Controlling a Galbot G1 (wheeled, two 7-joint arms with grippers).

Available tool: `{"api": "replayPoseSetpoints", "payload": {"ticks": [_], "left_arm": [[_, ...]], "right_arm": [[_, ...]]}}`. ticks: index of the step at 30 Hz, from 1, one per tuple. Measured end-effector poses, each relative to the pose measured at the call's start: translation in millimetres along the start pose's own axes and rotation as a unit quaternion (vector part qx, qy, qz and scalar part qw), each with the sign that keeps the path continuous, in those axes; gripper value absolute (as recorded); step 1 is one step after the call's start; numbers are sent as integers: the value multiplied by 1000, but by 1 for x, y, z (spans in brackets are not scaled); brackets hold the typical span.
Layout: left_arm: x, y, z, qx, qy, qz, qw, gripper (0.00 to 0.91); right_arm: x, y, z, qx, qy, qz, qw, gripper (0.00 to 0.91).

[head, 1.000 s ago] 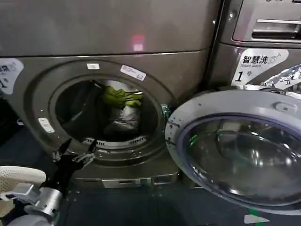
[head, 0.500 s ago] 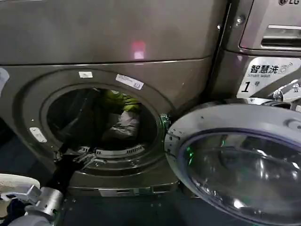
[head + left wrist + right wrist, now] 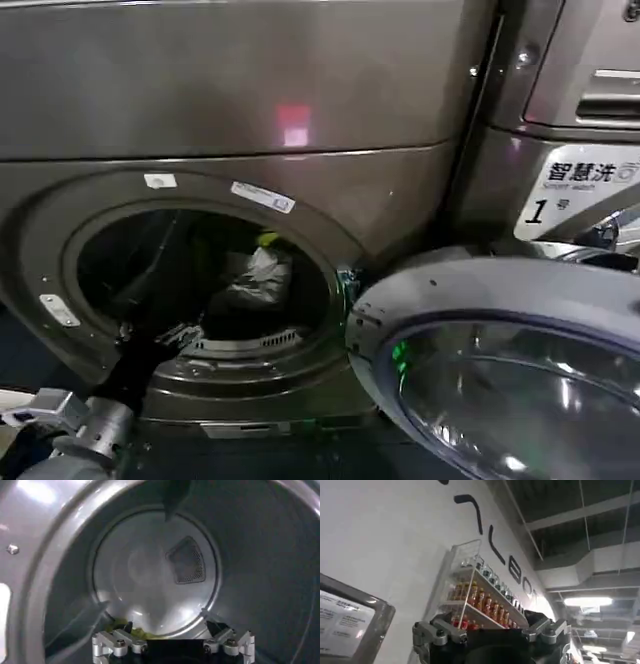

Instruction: Grasp the clothes from the dryer.

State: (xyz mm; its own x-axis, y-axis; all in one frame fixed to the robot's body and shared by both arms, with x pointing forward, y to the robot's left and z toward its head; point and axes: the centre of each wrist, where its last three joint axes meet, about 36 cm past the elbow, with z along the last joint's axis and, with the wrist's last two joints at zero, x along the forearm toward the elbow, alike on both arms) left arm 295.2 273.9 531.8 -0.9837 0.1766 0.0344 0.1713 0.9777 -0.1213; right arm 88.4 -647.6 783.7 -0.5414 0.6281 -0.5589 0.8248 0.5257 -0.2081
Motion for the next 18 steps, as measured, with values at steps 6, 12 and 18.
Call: {"api": "replayPoseSetpoints", "payload": {"ticks": [6,12,18], "left_arm": [[-26,7,5,-2,-17,9,1000,907],[-73,19,16,-5,-37,9,999,907],[-127,33,28,-3,-37,6,999,907]], "right_arm": [[-3,-2,-9,9,-5,5,1000,907],[-5,-4,-20,20,-7,4,1000,907],[-6,-7,-28,25,-13,8,1000,907]]}}
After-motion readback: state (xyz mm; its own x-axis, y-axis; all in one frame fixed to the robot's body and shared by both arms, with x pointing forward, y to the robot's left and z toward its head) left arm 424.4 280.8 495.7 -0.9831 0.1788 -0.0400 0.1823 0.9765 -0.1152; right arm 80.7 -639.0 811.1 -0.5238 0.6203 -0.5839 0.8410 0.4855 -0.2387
